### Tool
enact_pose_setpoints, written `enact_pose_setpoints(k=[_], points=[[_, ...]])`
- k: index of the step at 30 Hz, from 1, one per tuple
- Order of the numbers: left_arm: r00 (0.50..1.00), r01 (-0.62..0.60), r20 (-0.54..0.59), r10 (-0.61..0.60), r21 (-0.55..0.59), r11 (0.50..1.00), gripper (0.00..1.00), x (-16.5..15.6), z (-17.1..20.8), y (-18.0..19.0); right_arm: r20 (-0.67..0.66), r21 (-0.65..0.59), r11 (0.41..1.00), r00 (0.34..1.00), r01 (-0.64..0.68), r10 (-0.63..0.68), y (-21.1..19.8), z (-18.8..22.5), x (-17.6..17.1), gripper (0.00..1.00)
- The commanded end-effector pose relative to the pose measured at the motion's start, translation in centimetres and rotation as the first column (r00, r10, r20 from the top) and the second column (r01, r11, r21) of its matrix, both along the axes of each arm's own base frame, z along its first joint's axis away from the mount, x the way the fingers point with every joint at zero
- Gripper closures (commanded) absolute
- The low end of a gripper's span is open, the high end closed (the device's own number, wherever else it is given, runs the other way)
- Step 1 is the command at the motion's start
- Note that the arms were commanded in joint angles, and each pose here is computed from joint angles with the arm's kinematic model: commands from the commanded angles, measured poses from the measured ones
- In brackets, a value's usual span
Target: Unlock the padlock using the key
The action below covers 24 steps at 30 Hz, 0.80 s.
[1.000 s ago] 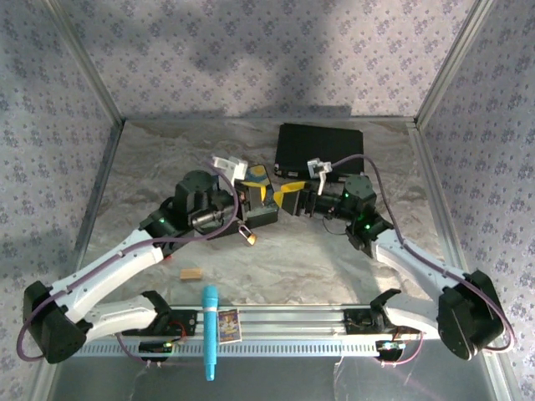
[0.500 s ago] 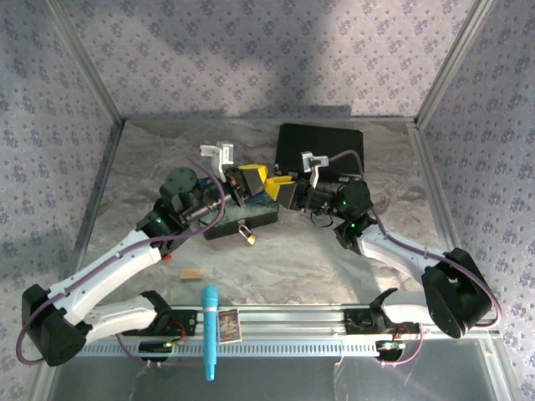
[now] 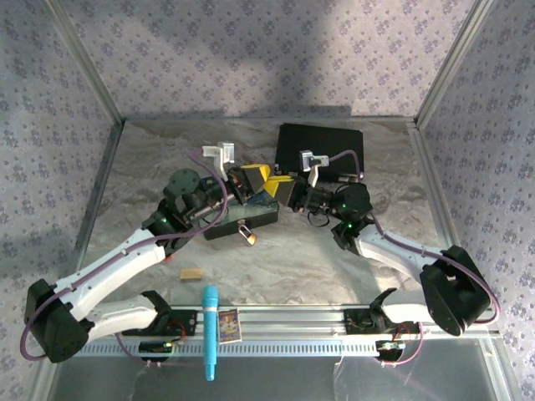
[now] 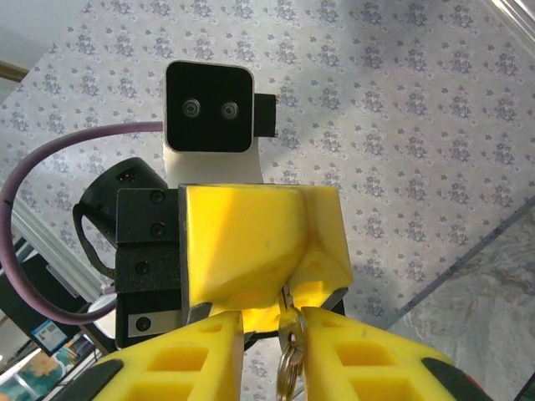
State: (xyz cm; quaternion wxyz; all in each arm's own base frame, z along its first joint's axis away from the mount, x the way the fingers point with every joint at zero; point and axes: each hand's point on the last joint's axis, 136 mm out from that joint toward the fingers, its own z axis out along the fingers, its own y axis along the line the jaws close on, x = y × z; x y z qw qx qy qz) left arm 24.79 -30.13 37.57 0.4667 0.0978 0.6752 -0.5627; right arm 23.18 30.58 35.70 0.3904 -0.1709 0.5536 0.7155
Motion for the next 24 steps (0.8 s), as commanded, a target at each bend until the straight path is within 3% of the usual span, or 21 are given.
enact_pose_setpoints(k=[1, 4, 15, 16, 18, 20, 24], points=[[1.0, 0.014, 0.019, -0.013, -0.053, 0.998, 1.0, -0.2, 1.1, 0.1, 0.048, 0.054, 0.998, 0.999, 0.02, -0.023, -0.4, 1.8, 0.0, 0.79], [1.0, 0.023, 0.003, -0.023, -0.053, 0.998, 1.0, -0.2, 0.7, -0.1, 0.047, 0.054, 0.998, 0.998, 0.035, -0.038, -0.5, 1.7, 0.3, 0.88], [0.994, -0.082, -0.075, 0.078, -0.052, 0.995, 0.98, 1.4, -1.4, 1.3, -0.001, 0.003, 0.999, 0.999, 0.043, -0.043, -0.3, -0.1, 0.9, 1.0], [0.991, -0.106, -0.083, 0.102, -0.045, 0.993, 0.85, 1.7, -1.6, 1.6, -0.01, -0.009, 0.999, 0.999, 0.042, -0.042, -0.2, -0.5, 0.9, 1.0], [0.984, -0.16, -0.09, 0.156, -0.034, 0.987, 0.3, 2.2, -1.9, 2.4, -0.031, -0.043, 0.997, 0.998, 0.057, -0.058, -0.2, -1.5, 1.3, 1.0], [0.973, -0.212, -0.092, 0.21, -0.009, 0.977, 0.03, 2.6, -2.3, 3.4, -0.052, -0.079, 0.994, 0.995, 0.08, -0.084, -0.4, -2.7, 1.6, 1.0], [0.924, -0.331, -0.158, 0.347, 0.118, 0.936, 0.0, 3.1, -4.9, 5.7, -0.117, -0.214, 0.969, 0.982, 0.122, -0.149, -0.8, -6.0, 2.5, 1.0]])
